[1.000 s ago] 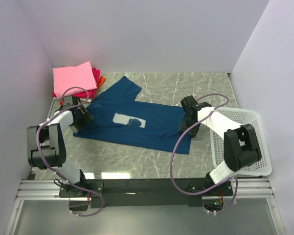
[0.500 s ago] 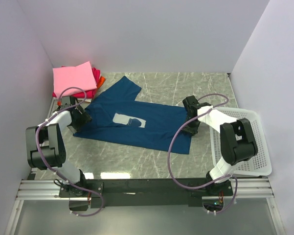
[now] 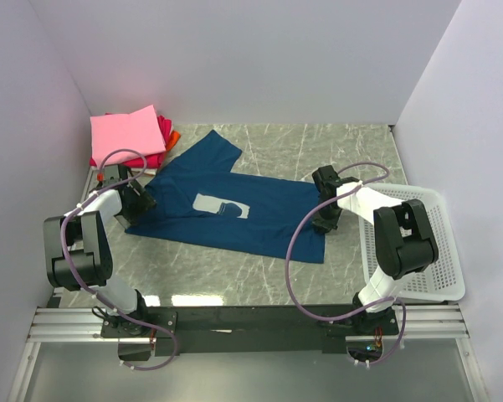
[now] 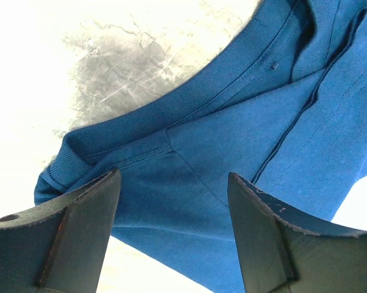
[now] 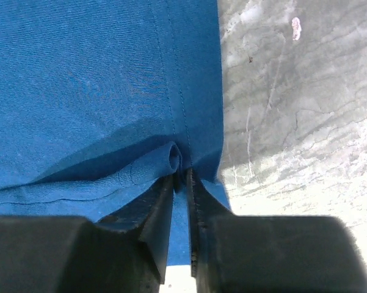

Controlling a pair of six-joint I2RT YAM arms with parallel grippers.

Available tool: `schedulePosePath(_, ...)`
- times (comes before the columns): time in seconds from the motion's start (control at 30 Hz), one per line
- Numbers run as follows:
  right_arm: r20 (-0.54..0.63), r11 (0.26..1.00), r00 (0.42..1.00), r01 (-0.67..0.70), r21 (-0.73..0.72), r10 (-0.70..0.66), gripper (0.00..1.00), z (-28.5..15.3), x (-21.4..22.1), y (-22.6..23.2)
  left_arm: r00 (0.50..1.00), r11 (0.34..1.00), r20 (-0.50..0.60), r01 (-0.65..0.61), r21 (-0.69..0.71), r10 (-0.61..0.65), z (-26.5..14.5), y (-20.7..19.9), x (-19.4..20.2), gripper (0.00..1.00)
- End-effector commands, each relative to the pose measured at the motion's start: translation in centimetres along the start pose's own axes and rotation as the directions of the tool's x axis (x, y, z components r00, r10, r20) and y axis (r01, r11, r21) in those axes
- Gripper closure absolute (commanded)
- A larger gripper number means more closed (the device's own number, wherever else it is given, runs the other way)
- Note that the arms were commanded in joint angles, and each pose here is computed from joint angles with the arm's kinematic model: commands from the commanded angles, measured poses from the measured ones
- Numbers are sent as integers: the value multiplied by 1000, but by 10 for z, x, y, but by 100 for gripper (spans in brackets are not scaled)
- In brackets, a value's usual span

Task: Fold and stack the t-shirts
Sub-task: Fold the tshirt

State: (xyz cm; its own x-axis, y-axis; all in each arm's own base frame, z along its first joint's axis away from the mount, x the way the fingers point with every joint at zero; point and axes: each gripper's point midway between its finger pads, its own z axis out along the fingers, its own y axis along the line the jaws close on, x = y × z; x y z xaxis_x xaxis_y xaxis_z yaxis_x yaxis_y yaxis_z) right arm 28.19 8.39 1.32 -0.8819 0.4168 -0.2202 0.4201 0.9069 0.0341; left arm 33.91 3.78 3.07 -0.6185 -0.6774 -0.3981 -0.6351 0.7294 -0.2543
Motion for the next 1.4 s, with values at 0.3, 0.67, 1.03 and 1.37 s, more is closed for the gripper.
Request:
schedulePosePath(0.3,14,998,1000,4,63,-5,92,-8,-1,-17,1000,1000,25,-3,16,2,-6,1,-6,23)
schedulePosePath(0.67,-6,1000,1000,9,25,-9,80,-9,0,-8,1000,1000,26,1,15,-2,-6,3,-6,23)
schedulePosePath(1.03,-20,1000,1000,21,-15,-21,76,-20,-2,0,1000,1000,13,6,28,-6,-5,2,-3,24)
schedulePosePath(1.37,-28,1000,999,25,-18,-25,79,-18,-4,4,1000,1000,9,14,26,-14,-4,4,-3,23)
